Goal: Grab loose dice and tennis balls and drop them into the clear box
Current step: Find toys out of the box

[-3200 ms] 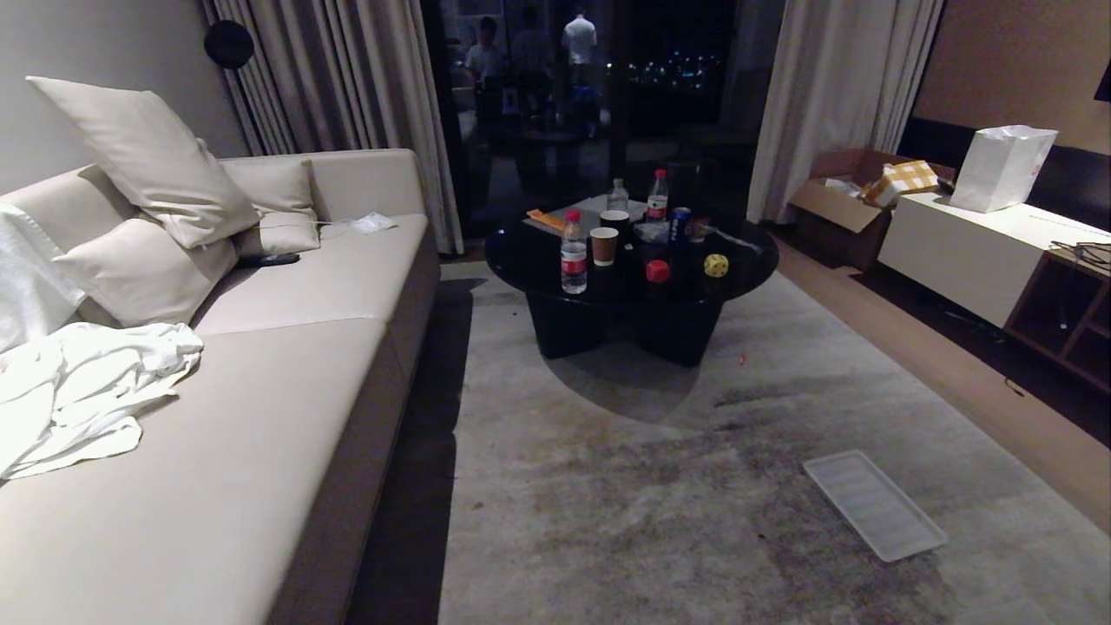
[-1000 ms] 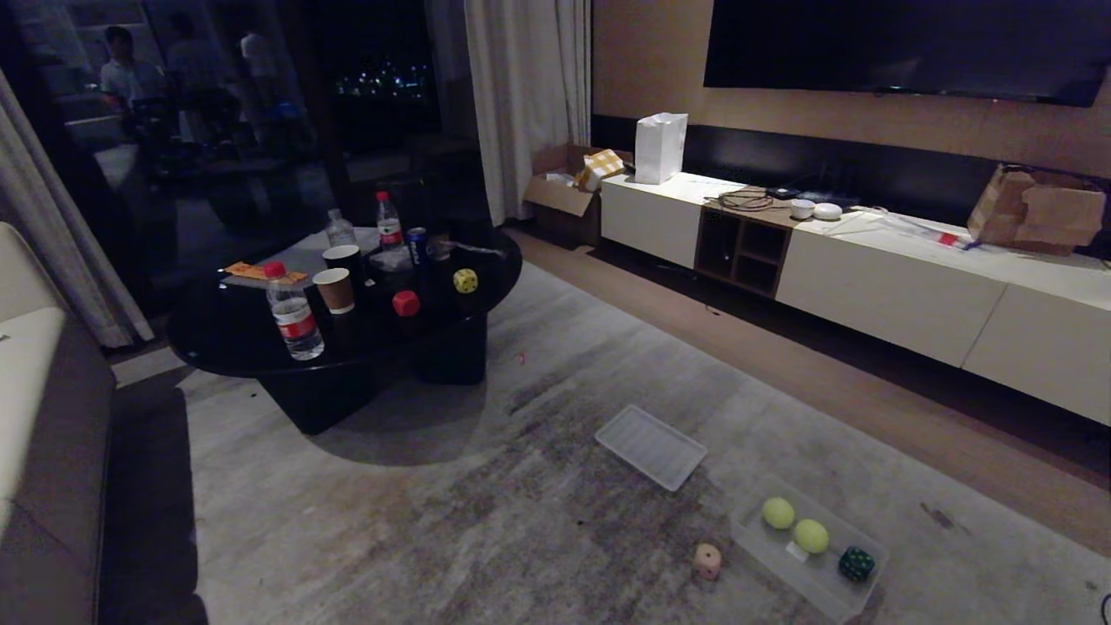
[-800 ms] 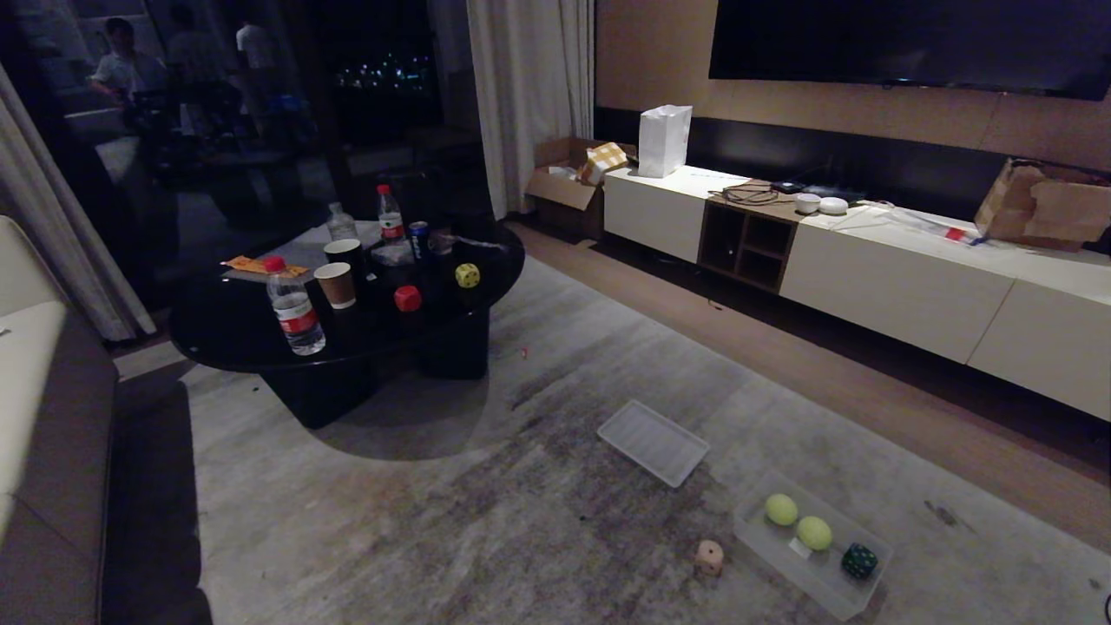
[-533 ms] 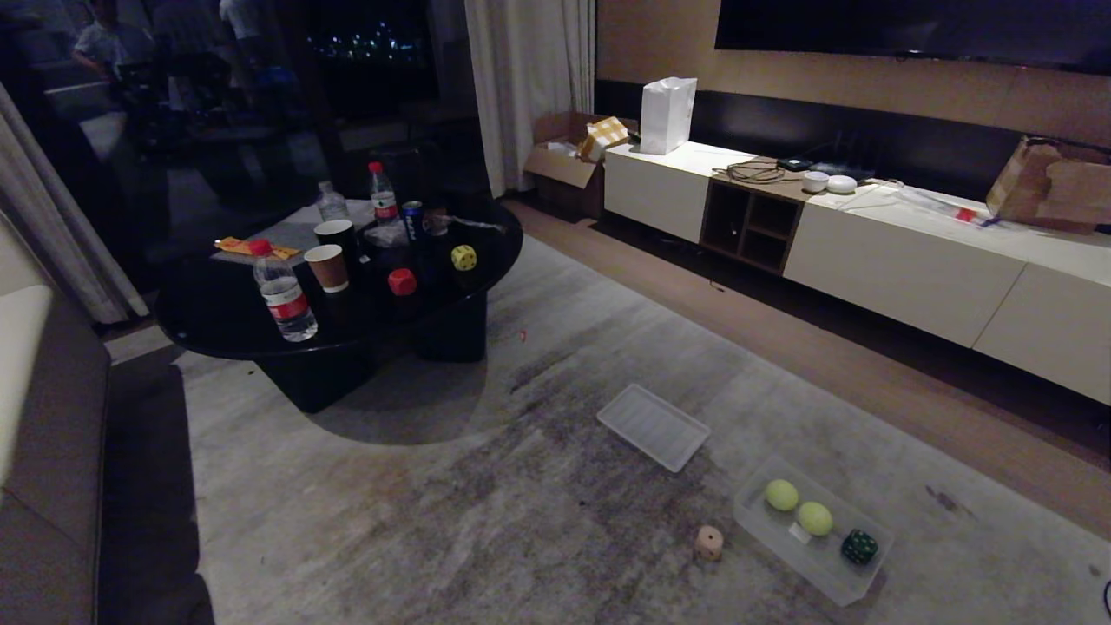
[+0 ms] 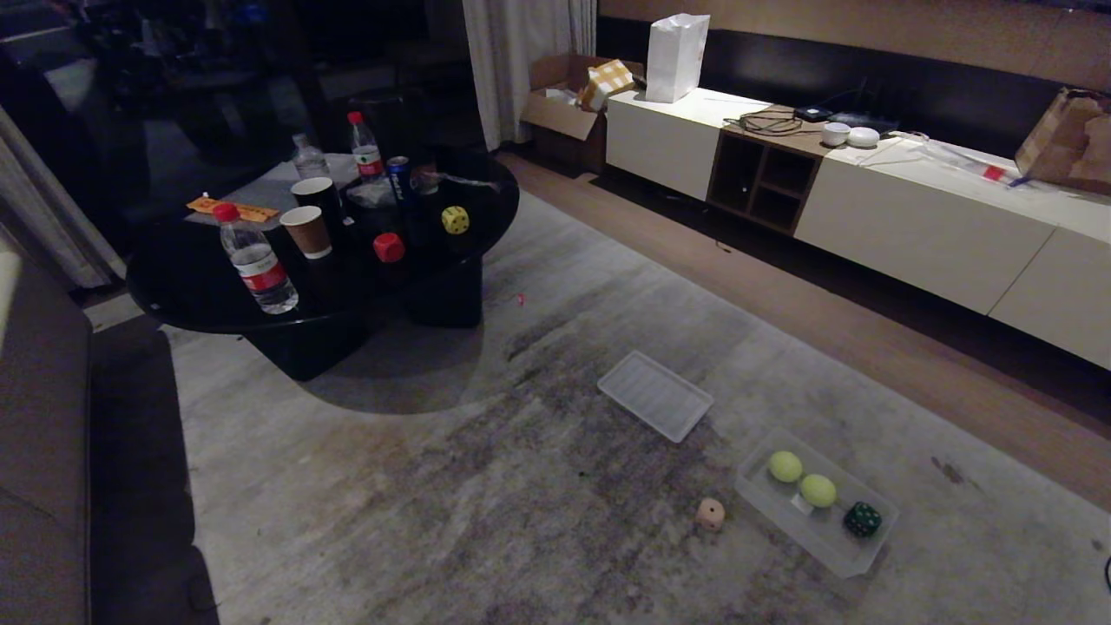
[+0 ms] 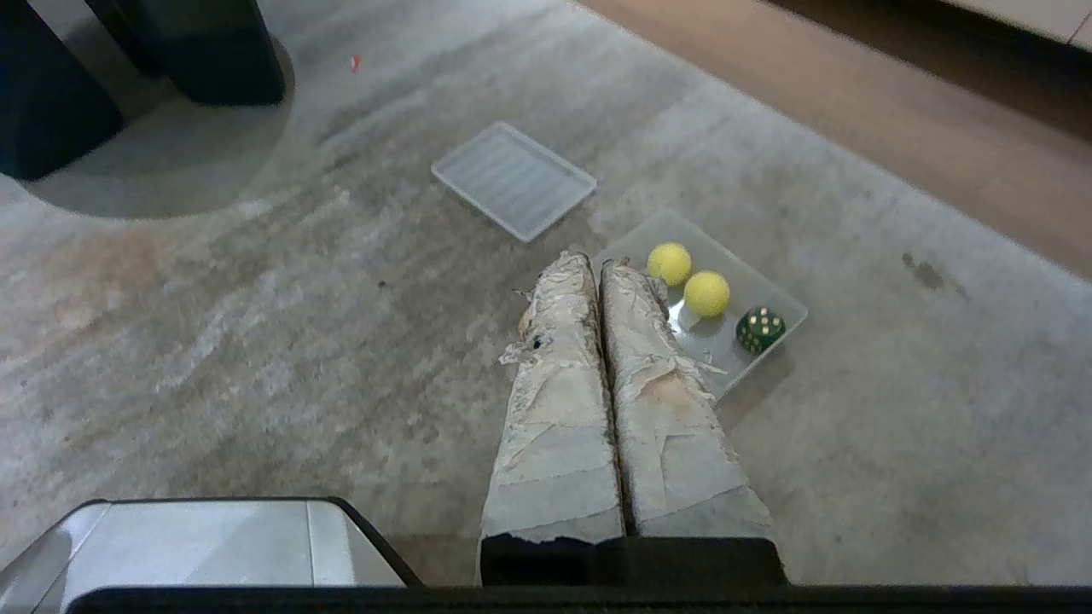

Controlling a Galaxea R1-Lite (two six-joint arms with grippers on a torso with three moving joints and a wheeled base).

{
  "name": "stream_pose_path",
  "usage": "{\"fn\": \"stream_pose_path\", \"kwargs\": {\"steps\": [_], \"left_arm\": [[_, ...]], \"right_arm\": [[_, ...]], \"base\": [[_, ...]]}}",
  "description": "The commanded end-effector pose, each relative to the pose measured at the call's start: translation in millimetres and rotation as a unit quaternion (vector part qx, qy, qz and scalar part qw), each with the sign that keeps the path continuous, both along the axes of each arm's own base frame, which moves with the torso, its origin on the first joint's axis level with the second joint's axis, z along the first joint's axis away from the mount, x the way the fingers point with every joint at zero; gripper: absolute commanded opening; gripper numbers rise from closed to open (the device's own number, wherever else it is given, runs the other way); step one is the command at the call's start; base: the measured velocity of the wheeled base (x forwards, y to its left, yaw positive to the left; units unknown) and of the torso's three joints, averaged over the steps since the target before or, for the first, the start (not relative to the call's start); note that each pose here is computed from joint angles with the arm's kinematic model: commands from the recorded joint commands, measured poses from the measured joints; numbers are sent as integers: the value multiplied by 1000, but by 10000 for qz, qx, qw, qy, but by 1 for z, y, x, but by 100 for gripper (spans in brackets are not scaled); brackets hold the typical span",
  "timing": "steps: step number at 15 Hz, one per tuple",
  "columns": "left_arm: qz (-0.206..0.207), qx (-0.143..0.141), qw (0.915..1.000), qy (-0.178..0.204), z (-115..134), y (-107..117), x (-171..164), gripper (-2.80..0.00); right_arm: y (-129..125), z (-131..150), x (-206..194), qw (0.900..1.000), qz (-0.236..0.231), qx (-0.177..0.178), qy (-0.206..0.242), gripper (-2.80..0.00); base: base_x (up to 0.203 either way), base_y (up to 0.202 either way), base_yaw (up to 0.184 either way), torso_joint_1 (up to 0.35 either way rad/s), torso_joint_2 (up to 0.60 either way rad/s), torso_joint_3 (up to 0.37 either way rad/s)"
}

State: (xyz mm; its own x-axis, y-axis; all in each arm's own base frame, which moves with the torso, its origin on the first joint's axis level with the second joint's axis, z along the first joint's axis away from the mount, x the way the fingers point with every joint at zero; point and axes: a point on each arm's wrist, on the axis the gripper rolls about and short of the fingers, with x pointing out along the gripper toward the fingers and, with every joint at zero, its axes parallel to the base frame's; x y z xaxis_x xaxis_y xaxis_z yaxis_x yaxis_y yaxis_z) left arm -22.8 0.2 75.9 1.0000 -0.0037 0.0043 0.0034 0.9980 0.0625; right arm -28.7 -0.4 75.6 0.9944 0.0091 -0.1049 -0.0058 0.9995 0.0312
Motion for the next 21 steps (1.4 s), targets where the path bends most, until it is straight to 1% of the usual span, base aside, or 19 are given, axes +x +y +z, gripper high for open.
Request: {"fn": "stream_pose_path", "kwargs": {"steps": [1, 4, 5, 7, 21], "left_arm": [[3, -6, 10000, 14, 0, 0, 0, -280], [26, -53, 10000, 14, 0, 0, 0, -280], [63, -127, 9999, 21, -1, 0, 0, -280], [80, -167, 9998, 21, -1, 0, 0, -280], [108, -173, 9998, 20, -1, 0, 0, -280]], "right_arm": [[0, 0, 0, 10000, 0, 11, 11, -280], [0, 0, 0, 10000, -1, 10, 11, -280], [0, 0, 0, 10000, 7, 11, 11, -280], [0, 0, 0, 10000, 7, 11, 11, -280], [0, 0, 0, 10000, -2, 10, 11, -280]], "base": [[0, 0, 0, 2, 0, -199], [0, 0, 0, 2, 3, -202], [0, 0, 0, 7, 2, -198], [0, 0, 0, 6, -1, -200], [0, 0, 0, 3, 3, -198]]}}
